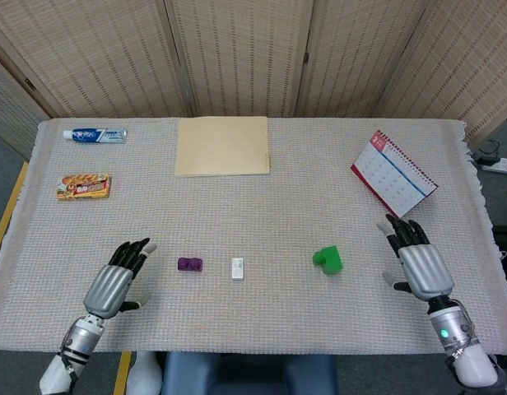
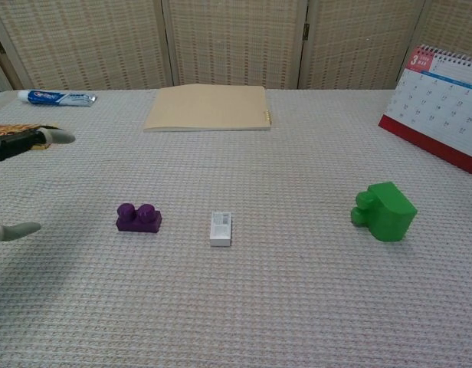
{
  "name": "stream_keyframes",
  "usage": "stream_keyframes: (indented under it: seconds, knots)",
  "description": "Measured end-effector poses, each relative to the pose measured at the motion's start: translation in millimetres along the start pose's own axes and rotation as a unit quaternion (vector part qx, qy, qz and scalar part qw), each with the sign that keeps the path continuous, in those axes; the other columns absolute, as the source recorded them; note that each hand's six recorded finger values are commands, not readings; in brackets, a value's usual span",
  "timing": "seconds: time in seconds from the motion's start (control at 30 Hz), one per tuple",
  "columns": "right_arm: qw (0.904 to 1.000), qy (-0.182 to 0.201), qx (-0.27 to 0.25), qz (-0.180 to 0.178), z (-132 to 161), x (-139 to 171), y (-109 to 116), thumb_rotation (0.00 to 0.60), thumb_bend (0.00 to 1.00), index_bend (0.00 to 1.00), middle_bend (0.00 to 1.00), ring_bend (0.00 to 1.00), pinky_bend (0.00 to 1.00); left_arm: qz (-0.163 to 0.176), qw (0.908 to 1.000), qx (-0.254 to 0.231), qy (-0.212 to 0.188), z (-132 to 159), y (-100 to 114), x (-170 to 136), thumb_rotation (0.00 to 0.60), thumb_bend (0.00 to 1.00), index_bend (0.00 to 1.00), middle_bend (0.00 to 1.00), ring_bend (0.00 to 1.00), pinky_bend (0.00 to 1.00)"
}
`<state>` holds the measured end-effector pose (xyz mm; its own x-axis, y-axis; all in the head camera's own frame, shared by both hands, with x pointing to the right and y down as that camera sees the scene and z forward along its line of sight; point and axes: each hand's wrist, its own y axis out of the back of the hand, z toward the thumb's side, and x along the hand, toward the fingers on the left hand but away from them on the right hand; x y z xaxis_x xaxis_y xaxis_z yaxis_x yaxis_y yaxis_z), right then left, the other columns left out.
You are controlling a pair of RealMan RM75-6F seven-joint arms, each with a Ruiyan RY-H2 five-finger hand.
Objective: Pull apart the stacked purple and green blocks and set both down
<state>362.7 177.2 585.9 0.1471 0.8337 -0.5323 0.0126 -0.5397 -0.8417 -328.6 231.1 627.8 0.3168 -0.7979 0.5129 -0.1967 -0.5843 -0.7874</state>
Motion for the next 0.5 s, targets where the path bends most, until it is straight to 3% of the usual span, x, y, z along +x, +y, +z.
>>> stream_keyframes:
  seconds: [0.13,0.23,0.33,0.5]
  knots:
    - [0.9955,-0.077,0.042,-0.035,-32.0,42.9,3.2,0.6,0.31,0.0,0.0,0.0,0.0,0.041,0.9986,0.023,0.023,-29.5,16.3,-32.1,0.6,0.32,0.02,0.0,0.0,0.0]
    - [0.9918,-0.108,0.05,-0.045,-46.8,65.7,0.0,0.6,0.31,0.0,0.0,0.0,0.0,0.062,0.9945,0.071,0.046,-56.3,22.3,-51.4,0.6,0.32,0.03,0.0,0.0,0.0]
    - [0.991,-0.116,0.053,-0.041,-51.9,70.4,-2.0,0.6,0.31,0.0,0.0,0.0,0.0,0.07,0.9896,0.114,0.053,-73.2,26.8,-63.1,0.6,0.32,0.03,0.0,0.0,0.0]
    - [0.9905,-0.126,0.049,-0.025,-55.7,70.1,-4.9,0.6,0.31,0.0,0.0,0.0,0.0,0.087,0.9892,0.11,0.043,-75.1,35.9,-70.0,0.6,0.32,0.04,0.0,0.0,0.0]
